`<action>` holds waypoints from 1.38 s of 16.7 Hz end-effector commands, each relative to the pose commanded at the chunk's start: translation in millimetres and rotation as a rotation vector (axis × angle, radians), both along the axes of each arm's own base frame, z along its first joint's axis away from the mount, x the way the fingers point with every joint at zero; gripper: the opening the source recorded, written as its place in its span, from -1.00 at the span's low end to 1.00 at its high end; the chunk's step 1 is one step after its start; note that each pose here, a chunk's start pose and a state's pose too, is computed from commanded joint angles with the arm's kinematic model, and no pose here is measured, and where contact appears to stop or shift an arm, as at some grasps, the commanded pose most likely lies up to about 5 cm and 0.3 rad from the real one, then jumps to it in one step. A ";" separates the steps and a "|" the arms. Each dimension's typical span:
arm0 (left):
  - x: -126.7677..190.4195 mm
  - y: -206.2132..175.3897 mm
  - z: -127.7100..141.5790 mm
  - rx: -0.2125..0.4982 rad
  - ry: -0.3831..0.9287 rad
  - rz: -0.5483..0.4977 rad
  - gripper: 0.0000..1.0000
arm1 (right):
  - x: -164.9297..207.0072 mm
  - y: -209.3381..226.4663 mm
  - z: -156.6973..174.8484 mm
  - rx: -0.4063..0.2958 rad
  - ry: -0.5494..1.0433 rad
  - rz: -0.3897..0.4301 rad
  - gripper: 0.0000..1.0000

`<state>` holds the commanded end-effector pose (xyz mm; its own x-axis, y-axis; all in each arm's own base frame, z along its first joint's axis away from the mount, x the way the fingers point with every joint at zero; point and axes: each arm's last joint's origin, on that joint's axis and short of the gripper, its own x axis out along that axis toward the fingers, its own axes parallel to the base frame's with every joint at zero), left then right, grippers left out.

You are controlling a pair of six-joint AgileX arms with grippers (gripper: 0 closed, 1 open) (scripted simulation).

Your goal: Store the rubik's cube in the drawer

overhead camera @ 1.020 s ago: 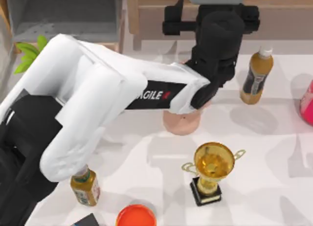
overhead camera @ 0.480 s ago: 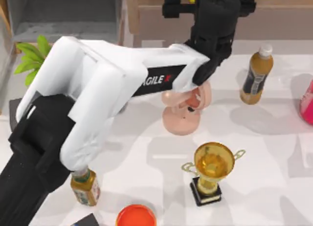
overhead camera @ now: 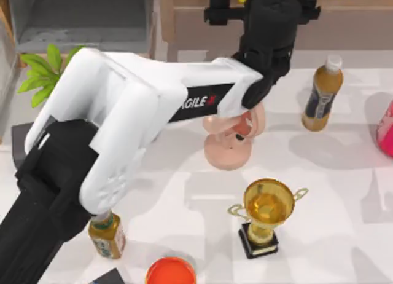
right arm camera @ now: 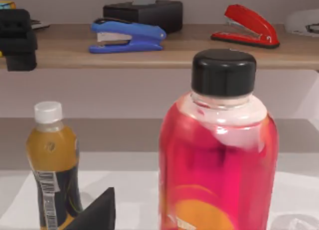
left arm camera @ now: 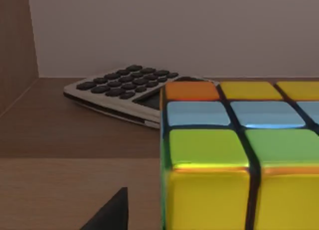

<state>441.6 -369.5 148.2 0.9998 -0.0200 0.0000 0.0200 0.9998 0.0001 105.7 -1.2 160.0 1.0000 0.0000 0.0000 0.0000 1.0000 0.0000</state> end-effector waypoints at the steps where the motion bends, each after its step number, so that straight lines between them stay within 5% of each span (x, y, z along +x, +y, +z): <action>1: 0.0 0.0 0.0 0.000 0.000 0.000 0.40 | 0.0 0.0 0.0 0.000 0.000 0.000 1.00; 10: 0.0 0.0 0.0 0.000 0.000 0.000 -0.96 | 0.0 0.0 0.0 0.000 0.000 0.000 1.00; 23: -7.6 -0.5 11.3 0.005 0.004 -0.004 -1.00 | 0.0 0.0 0.0 0.000 0.000 0.000 1.00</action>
